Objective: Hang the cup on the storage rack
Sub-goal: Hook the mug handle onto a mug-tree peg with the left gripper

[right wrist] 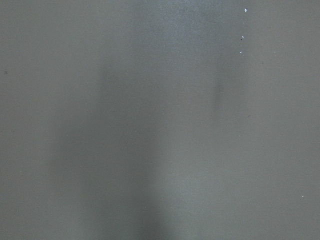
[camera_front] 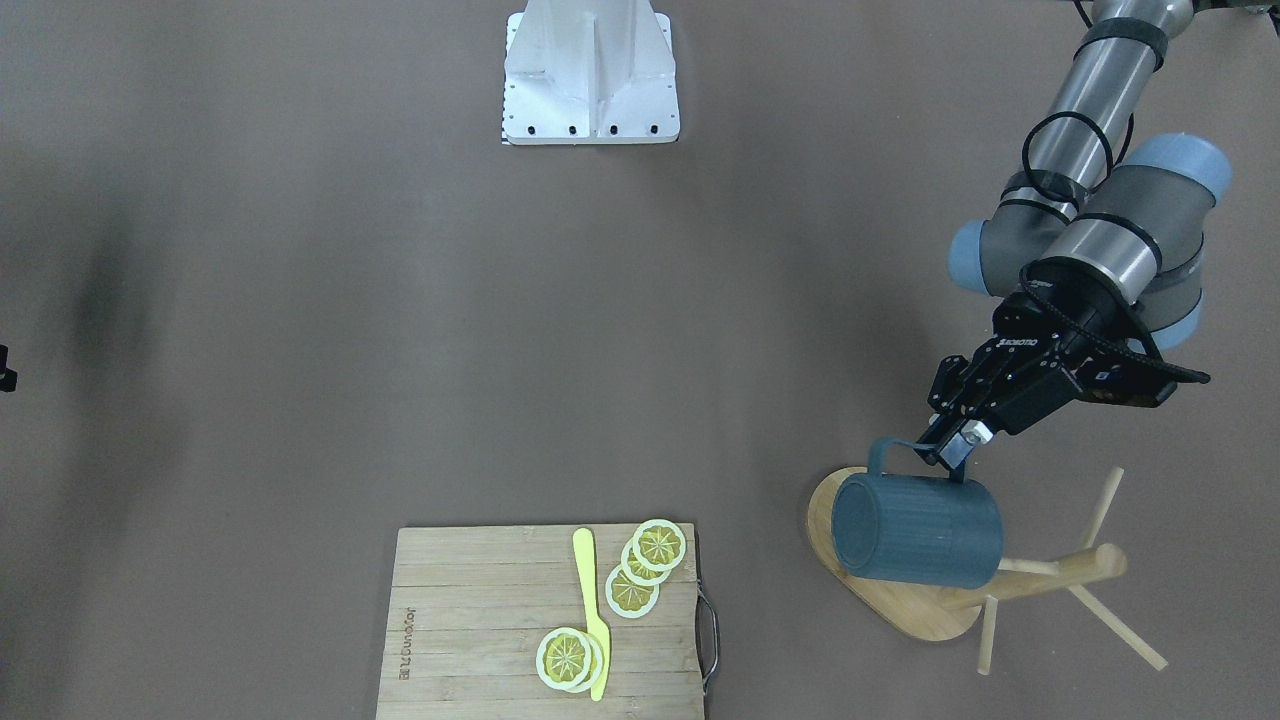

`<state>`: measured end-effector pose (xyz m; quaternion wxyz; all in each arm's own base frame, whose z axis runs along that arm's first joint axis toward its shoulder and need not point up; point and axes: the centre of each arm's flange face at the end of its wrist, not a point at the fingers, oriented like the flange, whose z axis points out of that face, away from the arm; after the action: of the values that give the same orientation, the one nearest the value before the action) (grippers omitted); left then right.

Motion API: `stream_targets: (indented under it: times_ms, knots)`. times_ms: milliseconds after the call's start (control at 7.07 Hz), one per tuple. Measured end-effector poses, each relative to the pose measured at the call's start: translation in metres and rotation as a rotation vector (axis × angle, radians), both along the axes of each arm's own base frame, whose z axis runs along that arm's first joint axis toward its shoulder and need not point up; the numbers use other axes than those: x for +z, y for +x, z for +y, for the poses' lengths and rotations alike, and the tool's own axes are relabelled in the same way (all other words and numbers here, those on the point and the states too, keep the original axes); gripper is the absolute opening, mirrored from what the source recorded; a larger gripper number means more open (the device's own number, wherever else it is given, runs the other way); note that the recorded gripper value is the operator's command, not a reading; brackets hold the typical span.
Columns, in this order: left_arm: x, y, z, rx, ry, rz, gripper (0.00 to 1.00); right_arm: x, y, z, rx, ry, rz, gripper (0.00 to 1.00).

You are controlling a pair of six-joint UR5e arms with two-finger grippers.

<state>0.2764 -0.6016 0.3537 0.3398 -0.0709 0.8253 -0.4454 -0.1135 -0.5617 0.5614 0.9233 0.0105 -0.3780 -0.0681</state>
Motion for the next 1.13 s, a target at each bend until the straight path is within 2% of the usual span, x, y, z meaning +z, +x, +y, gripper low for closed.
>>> stream_targets:
  times_ms: [566, 849, 1132]
  knots:
    - [0.022, -0.002, -0.007, -0.004, -0.056, 0.087, 0.0, 0.0, 0.0, 0.0, 0.0, -0.001, -0.002, 1.0]
    - [0.032, -0.005, -0.009, -0.007, -0.109, 0.153, 0.0, -0.001, 0.001, 0.0, 0.0, -0.003, -0.007, 1.0]
    - [0.04, -0.007, -0.009, -0.009, -0.132, 0.179, 0.0, -0.001, 0.001, 0.0, 0.001, -0.004, -0.009, 1.0]
